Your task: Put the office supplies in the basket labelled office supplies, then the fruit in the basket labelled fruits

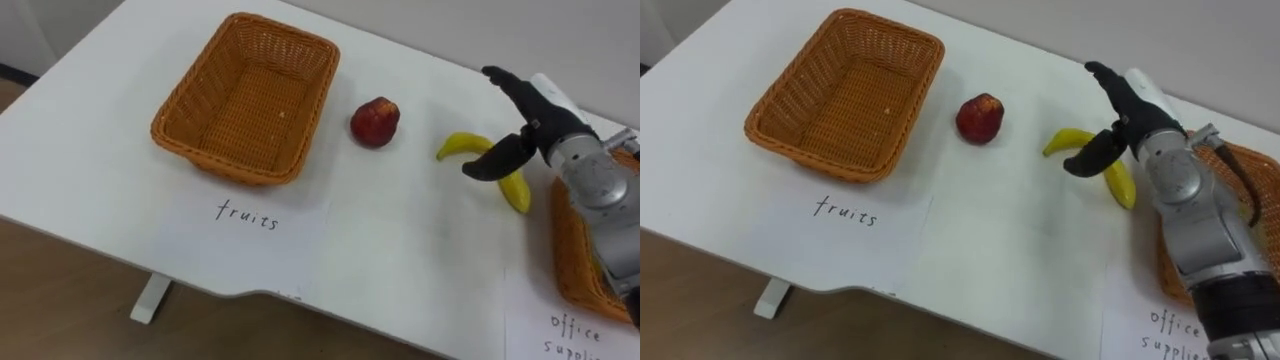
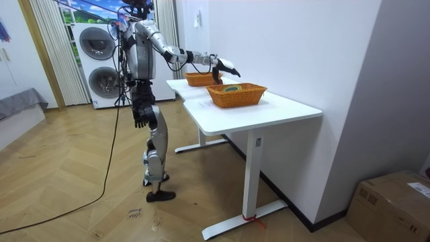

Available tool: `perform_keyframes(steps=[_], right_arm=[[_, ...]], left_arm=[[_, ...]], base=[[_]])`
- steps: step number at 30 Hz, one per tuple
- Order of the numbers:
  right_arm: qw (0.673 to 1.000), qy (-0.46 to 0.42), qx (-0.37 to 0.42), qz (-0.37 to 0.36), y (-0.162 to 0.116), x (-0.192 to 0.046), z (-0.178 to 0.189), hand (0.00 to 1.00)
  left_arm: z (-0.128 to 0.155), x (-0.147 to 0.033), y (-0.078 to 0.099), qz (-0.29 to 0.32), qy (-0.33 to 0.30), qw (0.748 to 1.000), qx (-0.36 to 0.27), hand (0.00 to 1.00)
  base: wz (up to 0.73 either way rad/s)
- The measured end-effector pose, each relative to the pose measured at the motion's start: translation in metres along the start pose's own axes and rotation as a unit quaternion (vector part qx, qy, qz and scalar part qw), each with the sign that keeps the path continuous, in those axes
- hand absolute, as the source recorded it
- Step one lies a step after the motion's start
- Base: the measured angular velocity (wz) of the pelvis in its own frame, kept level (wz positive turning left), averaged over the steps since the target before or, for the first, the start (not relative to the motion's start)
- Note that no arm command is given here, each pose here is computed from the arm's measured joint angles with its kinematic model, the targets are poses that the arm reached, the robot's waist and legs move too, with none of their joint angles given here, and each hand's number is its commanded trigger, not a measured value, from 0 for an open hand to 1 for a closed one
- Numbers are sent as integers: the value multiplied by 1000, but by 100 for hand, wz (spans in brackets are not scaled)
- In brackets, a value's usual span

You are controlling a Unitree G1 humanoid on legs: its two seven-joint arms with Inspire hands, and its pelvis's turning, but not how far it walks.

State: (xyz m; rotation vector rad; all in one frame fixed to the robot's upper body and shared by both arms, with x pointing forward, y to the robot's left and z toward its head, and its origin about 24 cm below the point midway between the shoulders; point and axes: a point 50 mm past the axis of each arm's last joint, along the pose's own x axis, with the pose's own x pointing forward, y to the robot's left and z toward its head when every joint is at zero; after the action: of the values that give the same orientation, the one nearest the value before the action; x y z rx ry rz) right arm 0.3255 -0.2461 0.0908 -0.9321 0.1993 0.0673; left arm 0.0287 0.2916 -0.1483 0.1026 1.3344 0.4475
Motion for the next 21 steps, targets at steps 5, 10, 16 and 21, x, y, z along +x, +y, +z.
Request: perform_keyframes(steps=[5, 10, 16, 21], right_arm=[[998, -2, -67, 18, -2, 8, 9, 0], [994, 17, -95, 51, 12, 12, 2, 0], [992, 21, -103, 64, 17, 12, 0, 0], [992, 21, -103, 64, 17, 12, 0, 0]], left_arm=[[5, 1, -3, -6, -2, 1000, 2, 0], [5, 2, -4, -9, 2, 1000, 19, 0], [9, 2, -3, -7, -2, 1000, 24, 0], [10, 2, -1, -2, -3, 1000, 25, 0]], base=[[0], [6], [1], [0]])
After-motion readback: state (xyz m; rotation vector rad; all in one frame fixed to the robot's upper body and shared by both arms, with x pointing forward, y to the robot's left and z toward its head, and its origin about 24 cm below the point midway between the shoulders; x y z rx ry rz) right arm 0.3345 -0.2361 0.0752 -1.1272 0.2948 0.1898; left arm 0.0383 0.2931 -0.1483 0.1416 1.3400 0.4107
